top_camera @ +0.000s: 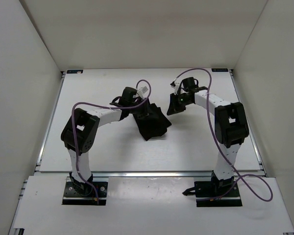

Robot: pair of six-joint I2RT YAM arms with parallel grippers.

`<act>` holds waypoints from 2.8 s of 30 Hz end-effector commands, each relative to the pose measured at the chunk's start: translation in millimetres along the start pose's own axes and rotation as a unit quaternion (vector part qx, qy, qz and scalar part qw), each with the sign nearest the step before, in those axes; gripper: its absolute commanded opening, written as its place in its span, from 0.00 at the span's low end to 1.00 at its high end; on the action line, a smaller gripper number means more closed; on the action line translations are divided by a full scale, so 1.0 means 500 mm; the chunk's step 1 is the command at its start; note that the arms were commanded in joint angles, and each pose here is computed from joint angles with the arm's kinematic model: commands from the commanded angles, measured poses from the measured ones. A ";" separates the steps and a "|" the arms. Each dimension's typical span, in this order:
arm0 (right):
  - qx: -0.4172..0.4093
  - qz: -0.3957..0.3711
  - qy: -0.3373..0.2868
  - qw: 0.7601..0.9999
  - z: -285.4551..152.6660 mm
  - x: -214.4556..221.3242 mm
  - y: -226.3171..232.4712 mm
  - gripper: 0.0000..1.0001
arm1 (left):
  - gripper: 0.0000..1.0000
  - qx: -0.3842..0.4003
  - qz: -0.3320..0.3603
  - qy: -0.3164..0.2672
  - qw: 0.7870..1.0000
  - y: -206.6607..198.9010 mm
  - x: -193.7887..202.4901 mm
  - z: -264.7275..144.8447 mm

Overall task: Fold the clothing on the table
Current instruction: Fold the skirt

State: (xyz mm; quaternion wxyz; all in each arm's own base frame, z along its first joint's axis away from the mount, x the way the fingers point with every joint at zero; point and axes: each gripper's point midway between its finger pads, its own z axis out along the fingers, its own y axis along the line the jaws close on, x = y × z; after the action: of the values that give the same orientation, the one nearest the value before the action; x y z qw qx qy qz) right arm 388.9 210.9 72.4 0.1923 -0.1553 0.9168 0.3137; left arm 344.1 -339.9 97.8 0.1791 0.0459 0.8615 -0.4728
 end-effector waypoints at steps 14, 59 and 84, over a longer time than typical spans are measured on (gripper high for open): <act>-0.009 0.007 0.017 1.000 0.043 0.049 -0.044 0.00 | 0.99 -0.067 0.049 0.026 0.996 -0.043 0.079 0.015; -0.026 0.015 0.036 0.999 0.072 0.068 -0.047 0.00 | 0.79 -0.099 0.167 -0.060 0.979 0.089 -0.142 0.019; -0.044 0.011 0.056 0.997 0.101 0.092 0.004 0.00 | 0.00 -0.103 0.107 -0.151 0.977 0.106 -0.246 0.029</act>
State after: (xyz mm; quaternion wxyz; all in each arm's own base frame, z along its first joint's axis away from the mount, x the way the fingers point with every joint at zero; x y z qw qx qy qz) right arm 362.5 232.5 23.1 0.1364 -0.1708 0.9115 0.3484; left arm 452.7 -319.1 73.3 0.3243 0.0753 0.8677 -0.3692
